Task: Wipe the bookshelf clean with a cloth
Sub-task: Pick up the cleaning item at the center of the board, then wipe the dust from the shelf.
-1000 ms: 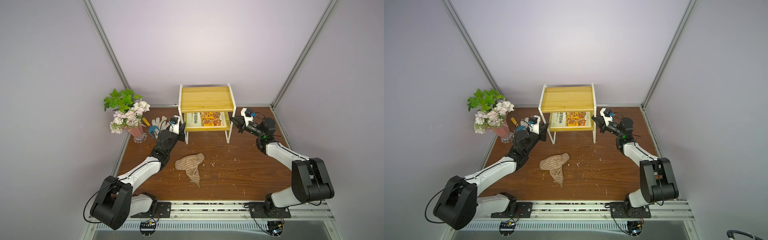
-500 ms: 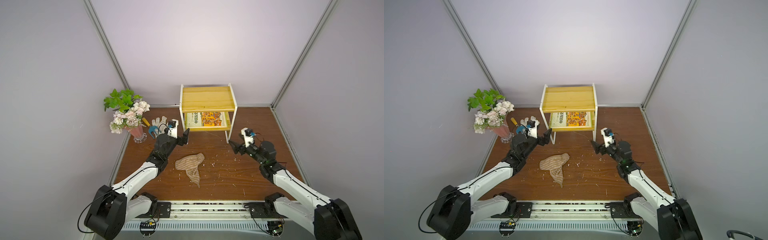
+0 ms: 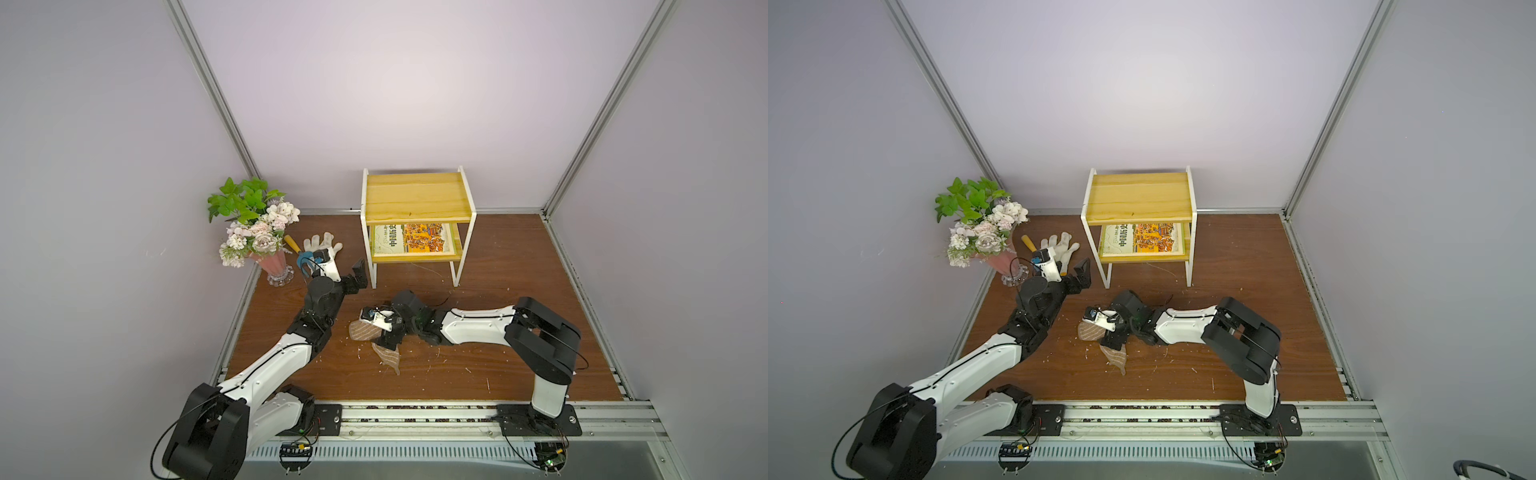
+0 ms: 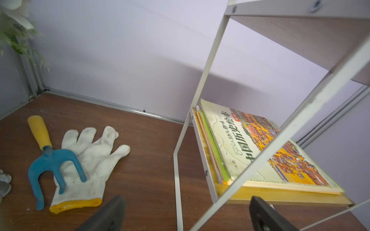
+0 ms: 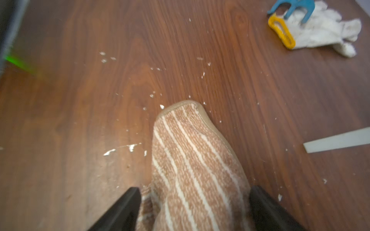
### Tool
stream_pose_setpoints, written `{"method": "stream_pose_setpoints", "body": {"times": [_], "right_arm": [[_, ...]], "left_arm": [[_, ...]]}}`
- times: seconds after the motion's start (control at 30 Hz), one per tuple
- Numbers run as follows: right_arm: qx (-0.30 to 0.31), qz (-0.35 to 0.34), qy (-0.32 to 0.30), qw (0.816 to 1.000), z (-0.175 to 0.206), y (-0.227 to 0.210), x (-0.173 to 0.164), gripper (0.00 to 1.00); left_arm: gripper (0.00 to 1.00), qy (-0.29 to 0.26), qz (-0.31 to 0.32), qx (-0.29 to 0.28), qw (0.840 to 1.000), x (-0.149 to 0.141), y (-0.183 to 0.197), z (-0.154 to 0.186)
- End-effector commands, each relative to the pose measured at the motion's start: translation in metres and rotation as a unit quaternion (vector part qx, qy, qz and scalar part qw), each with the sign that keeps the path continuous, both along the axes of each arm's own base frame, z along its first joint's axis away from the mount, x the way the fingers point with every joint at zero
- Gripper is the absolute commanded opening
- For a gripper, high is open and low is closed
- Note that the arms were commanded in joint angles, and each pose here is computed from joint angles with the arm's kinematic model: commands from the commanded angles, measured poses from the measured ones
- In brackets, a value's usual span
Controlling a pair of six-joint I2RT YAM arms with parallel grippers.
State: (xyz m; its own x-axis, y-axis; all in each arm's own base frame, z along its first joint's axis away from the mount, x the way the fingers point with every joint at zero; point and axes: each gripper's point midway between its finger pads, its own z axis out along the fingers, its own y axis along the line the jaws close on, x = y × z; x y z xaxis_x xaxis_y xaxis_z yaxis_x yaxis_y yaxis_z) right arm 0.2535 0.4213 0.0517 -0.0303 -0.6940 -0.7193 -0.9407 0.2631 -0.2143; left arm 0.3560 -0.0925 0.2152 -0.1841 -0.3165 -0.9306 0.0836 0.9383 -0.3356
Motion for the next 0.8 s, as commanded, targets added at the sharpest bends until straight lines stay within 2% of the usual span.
{"method": "stream_pose_setpoints", "body": {"times": [0.0,0.03,0.07,0.1,0.17,0.23,0.33,0.4,0.47,0.53,0.6,0.67,0.73,0.77], "right_arm": [[-0.048,-0.128,-0.080,0.987,0.005,-0.040,0.046,0.54],[-0.040,-0.149,-0.089,0.984,0.013,-0.051,0.049,0.30],[-0.009,-0.164,-0.092,0.982,0.031,-0.058,0.050,0.11],[0.030,-0.172,-0.083,0.981,0.047,-0.067,0.046,0.00],[0.132,-0.184,-0.052,0.973,0.088,-0.088,0.039,0.00],[0.223,-0.218,-0.021,0.950,0.113,-0.123,0.039,0.00],[0.331,-0.313,0.018,0.890,0.137,-0.178,0.055,0.00],[0.373,-0.361,-0.001,0.855,0.167,-0.200,0.073,0.00],[0.386,-0.416,-0.033,0.823,0.185,-0.222,0.090,0.00],[0.383,-0.475,-0.056,0.790,0.176,-0.247,0.101,0.00],[0.387,-0.511,-0.049,0.766,0.148,-0.267,0.103,0.00],[0.375,-0.525,-0.029,0.764,0.109,-0.274,0.102,0.00],[0.333,-0.540,0.015,0.773,0.062,-0.273,0.106,0.00],[0.329,-0.533,0.036,0.779,0.053,-0.268,0.107,0.00]], "left_arm": [[1.00,-0.018,-0.016,-0.032,0.999,-0.002,-0.001,0.013],[1.00,-0.022,-0.019,-0.035,0.999,-0.001,-0.002,0.016],[1.00,-0.025,-0.017,-0.039,0.999,0.000,-0.001,0.018],[1.00,-0.031,-0.019,-0.042,0.998,0.000,-0.002,0.023],[1.00,-0.042,-0.032,-0.049,0.997,0.002,-0.007,0.032],[1.00,-0.054,-0.065,-0.052,0.995,0.003,-0.019,0.045],[1.00,-0.063,-0.104,-0.054,0.991,0.007,-0.035,0.060],[0.99,-0.067,-0.108,-0.054,0.990,0.011,-0.039,0.064],[0.99,-0.069,-0.084,-0.058,0.992,0.019,-0.033,0.064],[0.98,-0.066,-0.060,-0.062,0.994,0.027,-0.026,0.063],[0.95,-0.061,-0.059,-0.061,0.995,0.034,-0.028,0.060],[0.93,-0.053,-0.078,-0.059,0.994,0.041,-0.038,0.056],[0.91,-0.043,-0.095,-0.056,0.993,0.047,-0.046,0.052],[0.91,-0.039,-0.099,-0.056,0.993,0.050,-0.049,0.051]]}}
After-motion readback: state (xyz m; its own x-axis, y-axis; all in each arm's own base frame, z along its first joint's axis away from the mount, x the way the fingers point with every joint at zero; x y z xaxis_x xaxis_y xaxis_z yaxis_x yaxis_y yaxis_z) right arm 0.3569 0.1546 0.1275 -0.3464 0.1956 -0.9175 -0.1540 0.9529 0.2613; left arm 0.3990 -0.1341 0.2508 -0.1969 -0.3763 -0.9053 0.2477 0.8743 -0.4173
